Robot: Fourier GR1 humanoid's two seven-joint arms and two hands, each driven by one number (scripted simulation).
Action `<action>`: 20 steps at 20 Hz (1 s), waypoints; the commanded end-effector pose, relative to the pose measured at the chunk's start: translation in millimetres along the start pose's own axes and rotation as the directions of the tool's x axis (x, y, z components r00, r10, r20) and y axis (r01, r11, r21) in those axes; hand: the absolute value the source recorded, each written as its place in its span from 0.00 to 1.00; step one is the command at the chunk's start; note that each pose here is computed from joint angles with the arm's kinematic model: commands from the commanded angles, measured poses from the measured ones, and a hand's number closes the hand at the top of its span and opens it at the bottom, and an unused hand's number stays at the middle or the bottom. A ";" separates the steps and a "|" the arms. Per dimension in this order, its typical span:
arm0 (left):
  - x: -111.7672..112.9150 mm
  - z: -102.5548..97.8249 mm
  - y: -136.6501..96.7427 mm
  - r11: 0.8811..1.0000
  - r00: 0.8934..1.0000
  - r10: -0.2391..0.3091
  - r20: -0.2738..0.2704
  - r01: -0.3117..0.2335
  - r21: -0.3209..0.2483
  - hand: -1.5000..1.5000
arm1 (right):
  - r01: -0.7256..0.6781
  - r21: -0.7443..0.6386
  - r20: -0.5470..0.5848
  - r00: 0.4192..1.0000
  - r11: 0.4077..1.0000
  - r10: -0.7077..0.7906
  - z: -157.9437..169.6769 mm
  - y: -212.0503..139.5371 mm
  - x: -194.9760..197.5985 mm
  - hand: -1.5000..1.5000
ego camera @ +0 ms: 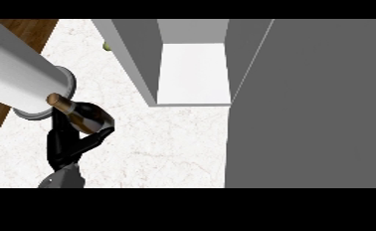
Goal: Pick up the wine, place it into the cabinet and close the cabinet
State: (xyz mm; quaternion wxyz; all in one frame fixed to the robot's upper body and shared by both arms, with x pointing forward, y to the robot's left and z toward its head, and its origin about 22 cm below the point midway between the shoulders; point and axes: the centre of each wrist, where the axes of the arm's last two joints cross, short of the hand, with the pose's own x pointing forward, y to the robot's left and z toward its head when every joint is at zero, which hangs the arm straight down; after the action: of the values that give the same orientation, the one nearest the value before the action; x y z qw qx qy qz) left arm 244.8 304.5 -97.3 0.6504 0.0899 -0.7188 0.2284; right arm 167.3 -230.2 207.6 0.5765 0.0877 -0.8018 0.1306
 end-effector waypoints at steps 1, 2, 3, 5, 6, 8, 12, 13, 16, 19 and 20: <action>-2.4 13.1 7.1 0.999 1.000 0.030 0.002 -0.030 -0.013 0.00 | 0.024 0.009 0.055 0.998 1.000 -0.024 30.0 11.4 12.7 0.00; -10.4 9.8 -2.6 0.999 0.999 0.035 0.013 -0.035 -0.005 0.00 | 0.010 0.026 0.072 0.997 1.000 -0.012 24.8 -2.9 26.5 0.00; -18.2 6.2 -7.9 1.000 1.000 0.028 -0.009 -0.028 -0.010 0.00 | 0.019 0.025 0.076 0.997 1.000 -0.020 24.4 8.0 28.6 0.00; -11.6 -5.1 11.8 0.999 0.999 0.050 -0.005 -0.050 -0.011 0.00 | 0.031 0.031 0.092 0.995 0.999 -0.034 27.4 -1.5 29.3 0.00; -19.4 -0.5 -19.6 0.999 0.999 0.038 0.020 -0.039 0.018 0.00 | 0.036 0.026 0.079 0.996 0.999 -0.038 30.8 13.7 25.7 0.00; -18.9 3.3 21.3 0.997 0.997 0.076 0.021 -0.076 0.013 0.00 | 0.014 0.020 0.066 0.998 1.000 -0.015 34.8 3.1 31.9 0.00; -22.0 -0.4 5.6 0.993 0.994 0.108 0.028 -0.107 -0.052 1.00 | 0.040 0.034 0.060 0.997 0.999 -0.042 35.1 8.9 24.7 0.00; -18.7 -9.4 2.4 0.989 0.992 0.124 -0.002 -0.123 -0.085 1.00 | 0.044 0.016 0.068 0.997 0.999 -0.045 14.9 3.4 11.1 0.00; -14.9 -17.8 5.0 0.986 0.994 0.102 0.024 -0.098 -0.135 1.00 | 0.047 0.027 0.068 0.996 0.999 -0.049 28.4 15.0 33.0 0.00; -28.9 -12.3 -6.8 0.983 0.998 0.060 0.026 -0.054 -0.176 1.00 | 0.034 0.028 0.065 0.997 0.999 -0.036 21.7 14.4 20.0 0.00; -33.5 -8.2 -13.0 0.983 0.999 0.020 0.032 -0.014 -0.184 1.00 | 0.052 0.028 0.067 0.996 0.998 -0.054 20.0 2.5 18.6 0.00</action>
State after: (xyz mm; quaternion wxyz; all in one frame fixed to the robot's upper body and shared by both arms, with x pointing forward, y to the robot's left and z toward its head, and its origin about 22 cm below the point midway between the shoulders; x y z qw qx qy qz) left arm 261.2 304.5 -116.0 0.6326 0.0241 -0.7480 0.1995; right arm 168.4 -228.4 207.6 0.5777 0.0927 -0.8011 0.1265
